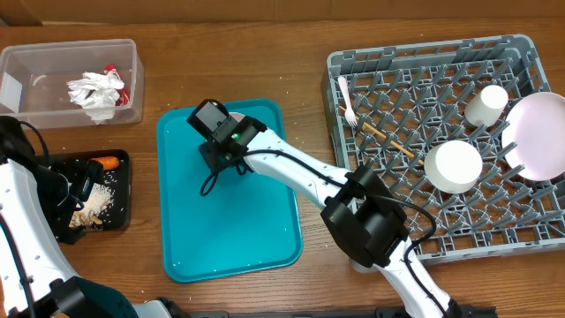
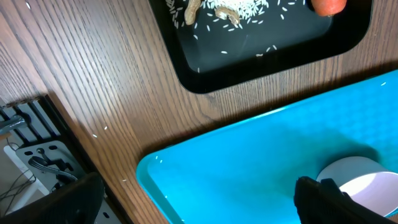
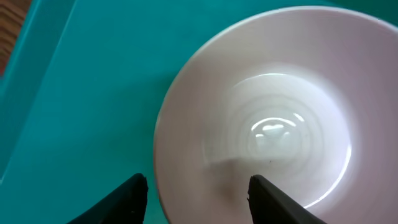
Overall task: Sort waste into correct bins and load items into the dishwasher rack
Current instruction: 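Lower the right gripper and grasp the pink bowl's rim, then lift the pink bowl and carry it right over the dish rack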
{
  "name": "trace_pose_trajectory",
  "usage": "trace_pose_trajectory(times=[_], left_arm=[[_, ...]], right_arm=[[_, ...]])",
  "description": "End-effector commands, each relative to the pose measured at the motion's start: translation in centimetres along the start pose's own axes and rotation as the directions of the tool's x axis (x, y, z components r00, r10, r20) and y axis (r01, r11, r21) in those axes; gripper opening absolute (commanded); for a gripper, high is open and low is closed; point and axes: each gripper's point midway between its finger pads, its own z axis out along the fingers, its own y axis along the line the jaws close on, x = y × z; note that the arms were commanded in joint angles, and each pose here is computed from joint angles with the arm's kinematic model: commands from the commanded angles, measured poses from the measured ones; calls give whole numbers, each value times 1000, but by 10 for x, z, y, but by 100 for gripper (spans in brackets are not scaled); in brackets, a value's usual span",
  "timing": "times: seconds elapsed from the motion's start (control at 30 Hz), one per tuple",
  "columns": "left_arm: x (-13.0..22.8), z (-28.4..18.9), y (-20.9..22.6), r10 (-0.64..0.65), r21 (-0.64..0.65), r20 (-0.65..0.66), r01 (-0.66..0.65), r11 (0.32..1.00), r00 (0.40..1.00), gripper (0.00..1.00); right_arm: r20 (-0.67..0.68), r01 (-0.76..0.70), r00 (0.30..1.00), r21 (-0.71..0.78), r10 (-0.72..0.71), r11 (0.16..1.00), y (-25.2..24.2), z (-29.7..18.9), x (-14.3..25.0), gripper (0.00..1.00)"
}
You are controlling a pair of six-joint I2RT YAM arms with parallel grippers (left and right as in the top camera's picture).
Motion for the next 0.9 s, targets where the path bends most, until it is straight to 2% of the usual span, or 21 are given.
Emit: trace_pose_trajectory(times=[0.0, 0.23, 0.37, 0.7, 0.87], left_arm=[[0, 1, 0, 15, -4, 0, -15, 1000, 1000, 100], [0, 1, 0, 15, -4, 0, -15, 1000, 1000, 100], [0, 1, 0, 15, -4, 0, -15, 1000, 1000, 100], [0, 1, 0, 15, -4, 0, -15, 1000, 1000, 100], [0, 1, 0, 15, -4, 0, -15, 1000, 1000, 100]], right_arm=[[29, 14, 999, -46, -13, 999, 11, -15, -8, 54], [33, -6, 999, -41, 8, 999, 10, -15, -9, 40], [27, -41, 999, -39, 42, 998, 8, -18, -10, 29], [27, -72, 997, -44, 73, 996, 9, -29, -15, 18], [48, -87, 995, -53, 90, 995, 11, -43, -21, 16]])
